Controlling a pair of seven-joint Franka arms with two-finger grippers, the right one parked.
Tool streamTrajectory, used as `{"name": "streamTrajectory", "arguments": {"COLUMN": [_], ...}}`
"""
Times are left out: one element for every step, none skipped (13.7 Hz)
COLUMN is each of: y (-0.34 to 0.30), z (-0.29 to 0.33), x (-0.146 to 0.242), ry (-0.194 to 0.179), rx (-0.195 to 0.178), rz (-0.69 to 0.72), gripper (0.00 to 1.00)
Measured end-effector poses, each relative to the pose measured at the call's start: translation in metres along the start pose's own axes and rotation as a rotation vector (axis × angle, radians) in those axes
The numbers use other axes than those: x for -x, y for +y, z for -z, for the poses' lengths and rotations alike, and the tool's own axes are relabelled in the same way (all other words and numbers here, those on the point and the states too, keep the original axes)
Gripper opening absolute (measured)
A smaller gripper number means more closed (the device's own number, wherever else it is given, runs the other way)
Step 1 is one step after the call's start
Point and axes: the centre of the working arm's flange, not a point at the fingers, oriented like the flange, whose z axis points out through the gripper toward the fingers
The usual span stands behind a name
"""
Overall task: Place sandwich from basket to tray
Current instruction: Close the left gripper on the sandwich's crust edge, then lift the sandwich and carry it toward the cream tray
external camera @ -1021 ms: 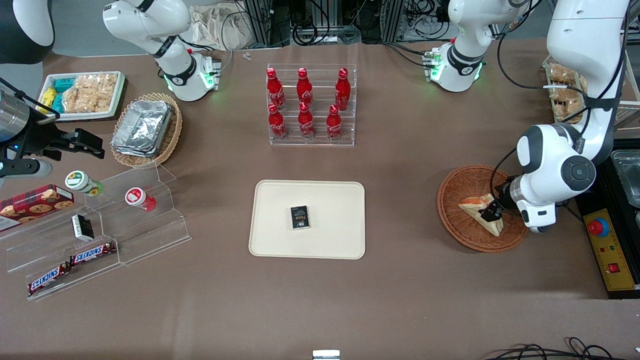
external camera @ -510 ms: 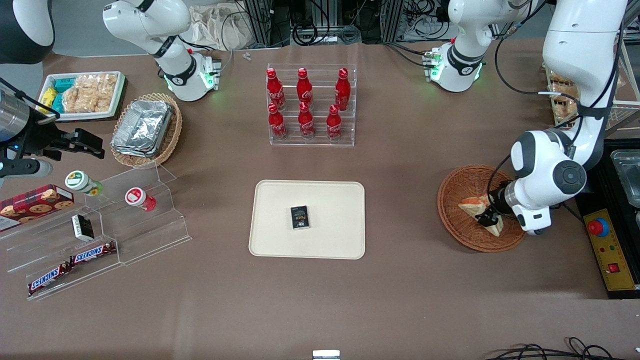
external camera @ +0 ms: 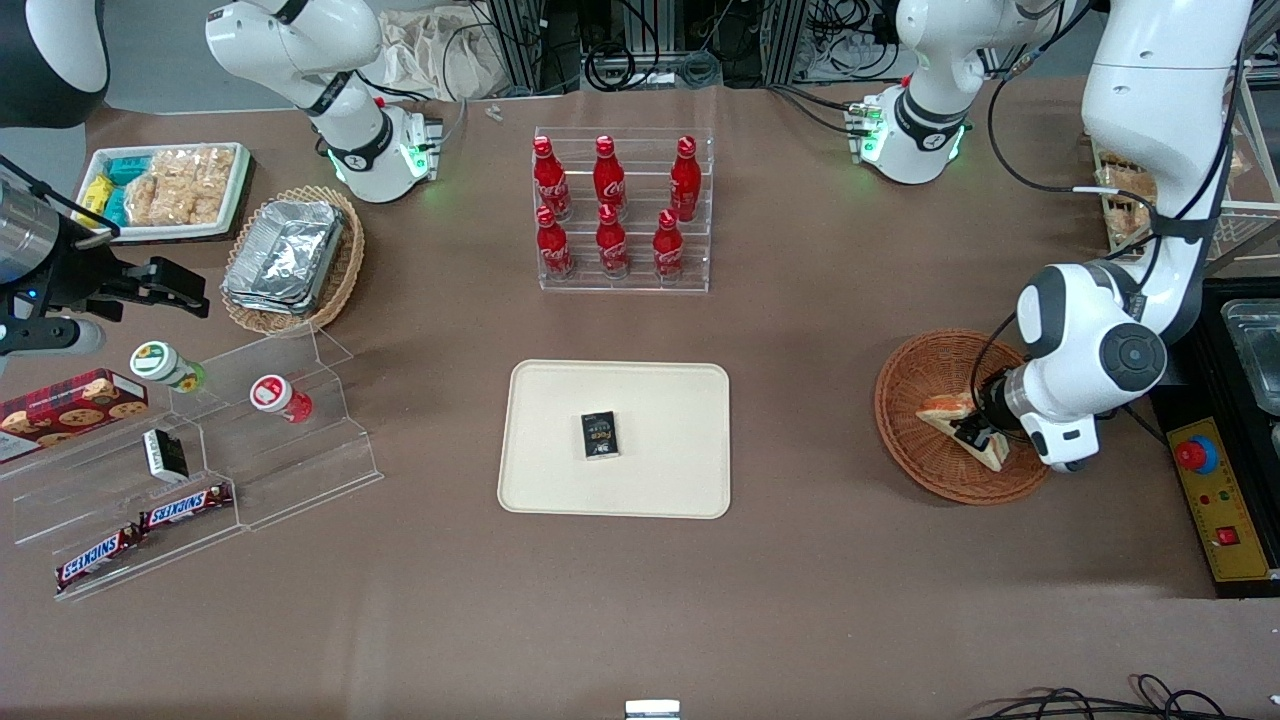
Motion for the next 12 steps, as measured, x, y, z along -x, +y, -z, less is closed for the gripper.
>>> {"name": "streamTrajectory", "arguments": {"y": [0.003, 0.006, 0.01, 0.015, 0.022, 0.031, 0.041, 0.052, 0.063, 0.073, 0.083, 0.095], "z": [0.013, 0.032, 0.057, 0.086, 0.115, 0.142, 0.166, 0.188, 0.207, 0.223, 0.233, 0.237], "x": [-0.001, -0.002, -0.004, -0.006, -0.004, 0.003, 0.016, 0.033, 0.05, 0.067, 0.083, 0.1], "ry": [-0.025, -0.055, -0.078, -0.088, -0.087, -0.079, -0.077, -0.079, -0.079, -0.075, -0.072, -0.073], "rx": [-0.041, -0.088, -0.122, -0.135, -0.129, -0.112, -0.099, -0.087, -0.07, -0.049, -0.029, -0.015], "rz": [-0.027, -0.061, -0.09, -0.112, -0.134, -0.165, -0.214, -0.286, -0.37, -0.45, -0.518, -0.573], "gripper": [0.36, 0.34, 0.33, 0.3, 0.25, 0.2, 0.2, 0.2, 0.2, 0.2, 0.2, 0.2]}}
